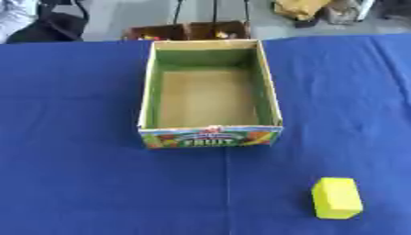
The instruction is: Pick up objects on the table and place them in the box.
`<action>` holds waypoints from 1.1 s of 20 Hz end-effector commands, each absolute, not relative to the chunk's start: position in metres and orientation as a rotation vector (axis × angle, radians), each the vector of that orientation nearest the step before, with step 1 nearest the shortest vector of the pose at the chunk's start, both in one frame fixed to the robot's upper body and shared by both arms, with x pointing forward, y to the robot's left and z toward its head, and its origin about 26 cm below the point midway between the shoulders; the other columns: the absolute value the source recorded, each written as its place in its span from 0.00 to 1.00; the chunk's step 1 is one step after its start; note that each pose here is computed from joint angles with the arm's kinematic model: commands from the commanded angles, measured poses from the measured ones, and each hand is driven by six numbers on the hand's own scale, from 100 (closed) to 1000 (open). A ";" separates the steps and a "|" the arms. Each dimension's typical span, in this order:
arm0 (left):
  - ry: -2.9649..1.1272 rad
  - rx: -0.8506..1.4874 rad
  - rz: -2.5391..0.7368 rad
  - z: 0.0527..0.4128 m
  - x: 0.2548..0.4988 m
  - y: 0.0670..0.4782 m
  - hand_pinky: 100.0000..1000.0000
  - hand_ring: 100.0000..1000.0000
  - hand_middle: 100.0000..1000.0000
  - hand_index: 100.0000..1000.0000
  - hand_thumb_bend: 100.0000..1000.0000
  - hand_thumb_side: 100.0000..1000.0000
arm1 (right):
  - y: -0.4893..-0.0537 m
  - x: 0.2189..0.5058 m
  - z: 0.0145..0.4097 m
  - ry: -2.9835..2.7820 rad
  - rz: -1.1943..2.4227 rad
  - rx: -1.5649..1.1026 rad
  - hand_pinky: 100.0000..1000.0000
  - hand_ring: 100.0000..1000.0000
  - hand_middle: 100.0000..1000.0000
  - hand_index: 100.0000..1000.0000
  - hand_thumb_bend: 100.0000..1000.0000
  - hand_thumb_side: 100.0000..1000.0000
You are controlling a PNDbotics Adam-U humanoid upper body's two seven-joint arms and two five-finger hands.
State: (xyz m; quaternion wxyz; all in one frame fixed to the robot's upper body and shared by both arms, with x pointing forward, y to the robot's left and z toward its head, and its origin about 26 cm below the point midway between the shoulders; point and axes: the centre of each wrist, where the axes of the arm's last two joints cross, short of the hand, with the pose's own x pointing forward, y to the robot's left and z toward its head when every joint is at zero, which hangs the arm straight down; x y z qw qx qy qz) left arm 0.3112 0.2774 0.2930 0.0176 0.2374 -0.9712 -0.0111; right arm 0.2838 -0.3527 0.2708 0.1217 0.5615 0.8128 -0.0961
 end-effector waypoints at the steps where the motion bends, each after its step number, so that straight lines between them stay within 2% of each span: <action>1: -3.048 0.780 -0.047 0.302 0.305 0.282 0.64 0.90 0.90 0.94 0.00 1.00 | -0.354 0.280 0.280 2.332 -0.291 1.622 0.55 0.71 0.60 0.78 0.00 0.66; 10: -3.046 0.782 -0.049 0.302 0.305 0.282 0.64 0.90 0.90 0.94 0.00 1.00 | -0.354 0.279 0.278 2.331 -0.298 1.644 0.55 0.71 0.60 0.78 0.00 0.68; 16: -3.041 0.796 -0.060 0.302 0.305 0.284 0.64 0.90 0.90 0.94 0.00 1.00 | -0.361 0.274 0.264 2.331 -0.548 1.844 0.58 0.75 0.64 0.82 0.00 0.88; 22: -3.036 0.808 -0.070 0.302 0.305 0.285 0.64 0.90 0.90 0.94 0.00 1.00 | -0.370 0.268 0.253 2.347 -0.950 2.013 0.60 0.77 0.67 0.84 0.00 0.95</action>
